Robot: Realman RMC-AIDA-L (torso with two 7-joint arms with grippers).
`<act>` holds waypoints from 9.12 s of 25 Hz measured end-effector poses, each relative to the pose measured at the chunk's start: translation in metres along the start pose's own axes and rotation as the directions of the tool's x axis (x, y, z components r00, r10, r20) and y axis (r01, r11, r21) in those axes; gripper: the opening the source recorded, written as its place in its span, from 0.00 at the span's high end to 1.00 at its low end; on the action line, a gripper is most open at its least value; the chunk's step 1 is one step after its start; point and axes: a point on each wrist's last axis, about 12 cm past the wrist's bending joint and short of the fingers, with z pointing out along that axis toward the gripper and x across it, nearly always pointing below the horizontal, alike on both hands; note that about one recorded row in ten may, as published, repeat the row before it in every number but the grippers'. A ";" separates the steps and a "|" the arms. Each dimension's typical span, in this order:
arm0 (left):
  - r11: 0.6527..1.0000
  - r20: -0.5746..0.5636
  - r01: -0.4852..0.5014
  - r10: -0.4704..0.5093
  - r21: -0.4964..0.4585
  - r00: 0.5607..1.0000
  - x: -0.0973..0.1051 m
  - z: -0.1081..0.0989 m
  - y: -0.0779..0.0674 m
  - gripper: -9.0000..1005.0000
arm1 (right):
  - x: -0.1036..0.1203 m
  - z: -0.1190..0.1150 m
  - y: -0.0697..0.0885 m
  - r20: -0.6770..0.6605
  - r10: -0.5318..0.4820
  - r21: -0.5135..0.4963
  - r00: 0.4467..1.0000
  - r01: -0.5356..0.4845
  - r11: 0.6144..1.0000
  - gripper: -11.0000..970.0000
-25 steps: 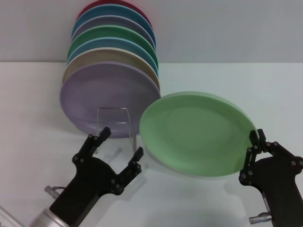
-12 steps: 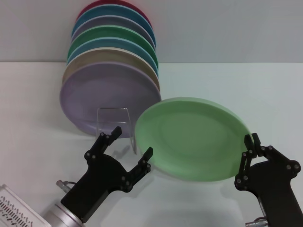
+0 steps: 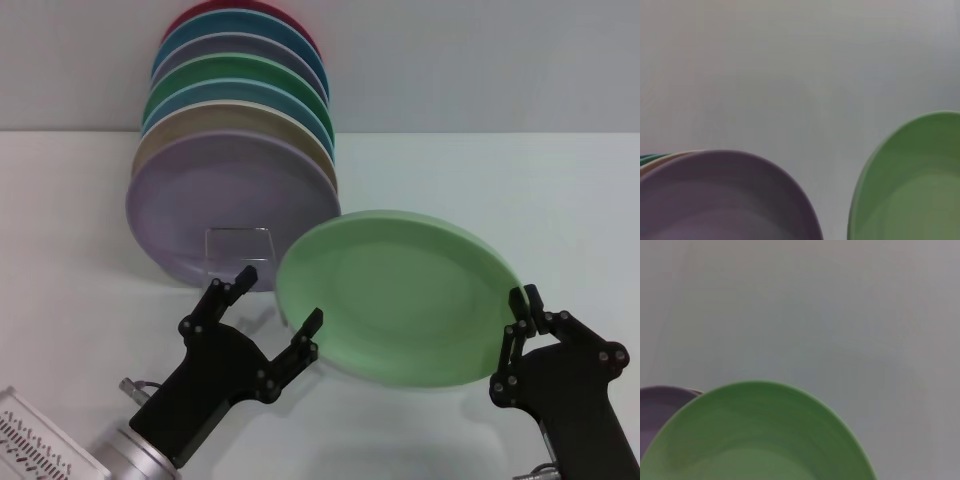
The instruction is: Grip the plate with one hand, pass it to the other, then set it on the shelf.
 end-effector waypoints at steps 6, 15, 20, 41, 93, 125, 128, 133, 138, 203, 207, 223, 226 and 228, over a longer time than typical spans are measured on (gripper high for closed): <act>1.000 -0.006 -0.001 0.001 -0.018 1.000 0.000 0.001 0.003 0.28 | 0.000 -0.001 0.001 0.002 -0.010 -0.011 1.000 0.010 1.000 0.97; 1.000 -0.020 -0.009 0.009 -0.026 1.000 0.002 0.001 0.006 0.31 | 0.001 -0.002 0.002 -0.002 -0.013 -0.021 1.000 0.013 1.000 0.97; 1.000 -0.029 -0.003 0.002 -0.024 1.000 0.003 0.002 0.005 0.32 | 0.002 -0.003 0.002 -0.002 -0.018 -0.030 1.000 0.018 0.999 0.97; 0.999 -0.025 0.010 -0.011 -0.032 1.000 0.002 0.003 0.006 0.69 | 0.002 -0.004 0.003 0.000 -0.038 -0.038 0.999 0.038 0.999 0.97; 0.994 -0.015 0.094 -0.095 -0.048 0.995 0.001 0.004 0.008 0.81 | 0.001 -0.001 0.004 0.010 -0.059 -0.050 0.998 0.060 0.997 0.97; 0.998 -0.033 0.058 -0.059 -0.038 0.998 0.003 0.006 0.012 0.96 | 0.001 0.001 0.006 0.010 -0.058 -0.062 0.998 0.059 0.996 0.95; 0.999 -0.035 0.038 -0.039 -0.038 0.999 0.003 0.005 0.012 0.95 | 0.001 0.001 0.006 0.013 -0.059 -0.064 0.998 0.059 0.996 0.93; 0.999 -0.028 0.002 -0.003 -0.043 1.000 0.003 0.003 0.010 0.95 | 0.000 0.001 0.007 0.021 -0.059 -0.073 0.998 0.061 0.995 0.90; 0.998 -0.023 0.005 -0.007 -0.065 1.000 0.002 0.000 0.013 0.95 | 0.000 0.002 0.007 0.024 -0.056 -0.076 0.998 0.058 0.995 0.87; 0.958 -0.013 -0.114 0.115 -0.262 0.993 -0.005 -0.016 0.088 0.90 | 0.002 0.001 0.005 0.079 -0.049 -0.122 0.996 0.059 0.991 0.69; 0.959 -0.019 -0.115 0.114 -0.257 0.993 -0.004 -0.016 0.088 0.90 | 0.002 0.001 0.005 0.080 -0.048 -0.125 0.996 0.058 0.990 0.69; 0.941 0.163 -0.085 0.145 -0.328 0.976 -0.020 -0.074 0.068 0.41 | 0.006 0.018 -0.017 0.079 -0.058 0.004 0.995 0.057 0.998 0.69; 0.933 0.198 -0.009 0.085 -0.359 0.977 -0.021 -0.079 0.071 0.35 | 0.010 0.021 -0.032 0.100 -0.012 0.061 0.995 0.006 0.998 0.69; 0.922 0.216 0.063 0.022 -0.383 0.976 -0.021 -0.078 0.079 0.32 | 0.015 0.023 -0.045 0.114 0.021 0.096 0.993 -0.032 0.995 0.69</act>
